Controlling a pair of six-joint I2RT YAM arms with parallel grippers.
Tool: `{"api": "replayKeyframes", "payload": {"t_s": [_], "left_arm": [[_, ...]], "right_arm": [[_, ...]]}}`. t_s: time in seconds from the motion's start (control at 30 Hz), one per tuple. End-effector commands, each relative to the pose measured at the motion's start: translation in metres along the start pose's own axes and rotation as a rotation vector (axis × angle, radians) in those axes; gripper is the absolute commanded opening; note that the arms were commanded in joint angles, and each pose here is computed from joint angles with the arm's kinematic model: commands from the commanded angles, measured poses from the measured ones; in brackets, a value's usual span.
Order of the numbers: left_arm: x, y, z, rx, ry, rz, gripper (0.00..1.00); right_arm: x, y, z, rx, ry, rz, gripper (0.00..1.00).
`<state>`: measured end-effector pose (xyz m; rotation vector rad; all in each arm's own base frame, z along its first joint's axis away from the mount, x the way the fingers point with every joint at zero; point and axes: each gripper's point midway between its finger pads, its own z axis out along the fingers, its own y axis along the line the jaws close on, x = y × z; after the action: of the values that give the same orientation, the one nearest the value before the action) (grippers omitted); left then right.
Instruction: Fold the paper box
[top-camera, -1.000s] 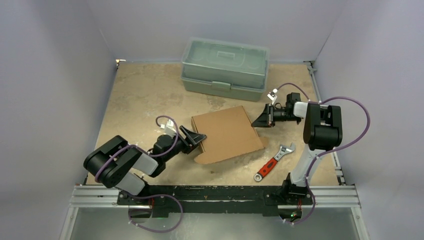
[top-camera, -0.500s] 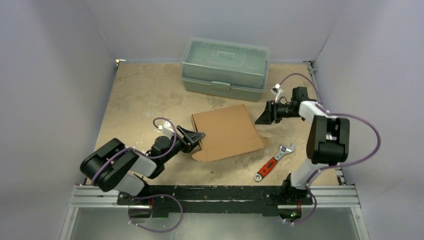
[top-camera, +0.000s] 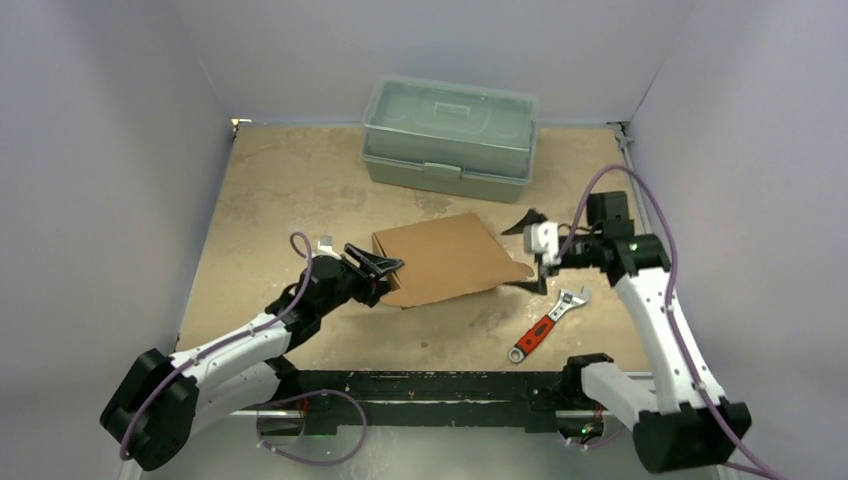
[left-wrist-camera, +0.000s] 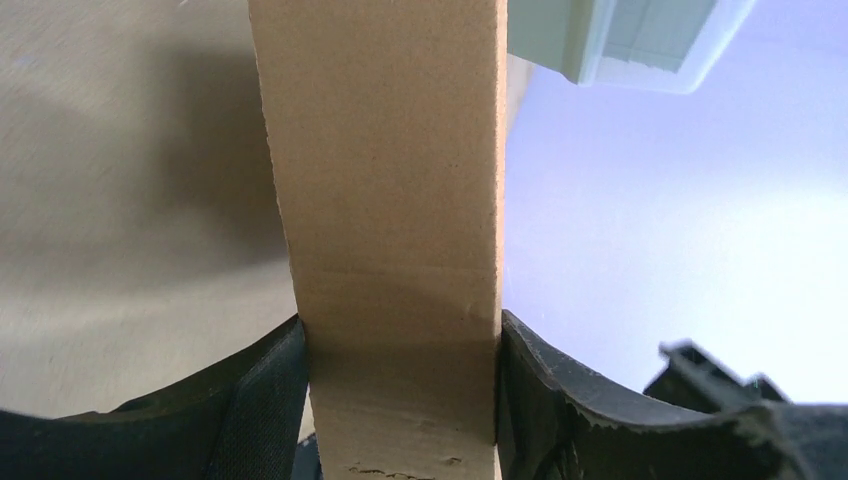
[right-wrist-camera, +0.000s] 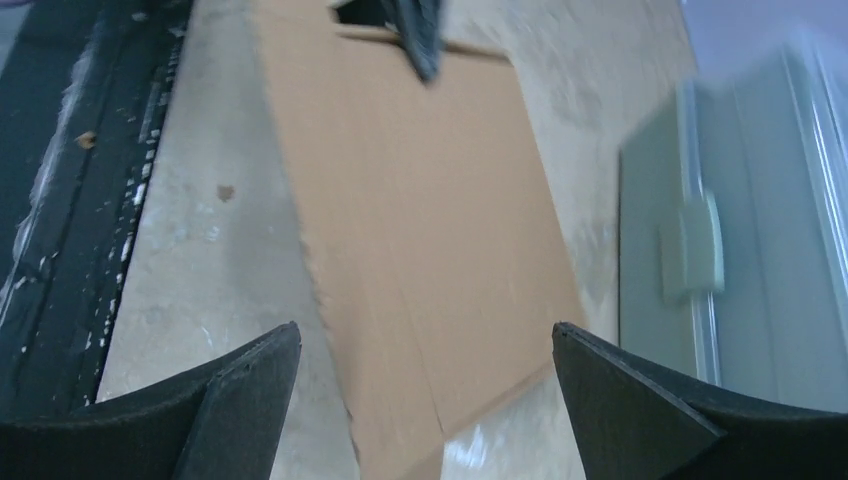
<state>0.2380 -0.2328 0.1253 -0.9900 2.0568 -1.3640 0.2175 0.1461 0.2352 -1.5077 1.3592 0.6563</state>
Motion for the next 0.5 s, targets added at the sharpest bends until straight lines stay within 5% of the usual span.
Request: {"api": "replayKeyframes", "payload": {"t_s": [0.0,0.47], "left_arm": [[0.005,-0.007,-0.012,-0.041,0.024,-0.187,0.15],[0.005,-0.034,-0.013,-0.027,0.033,-0.308,0.14]], "right_arm": [[-0.025,0.018,0.029,-0.048,-0.042,-0.274,0.99],[-0.006,0.027,0.095,-0.087,0.148,-0.472,0.99]]}}
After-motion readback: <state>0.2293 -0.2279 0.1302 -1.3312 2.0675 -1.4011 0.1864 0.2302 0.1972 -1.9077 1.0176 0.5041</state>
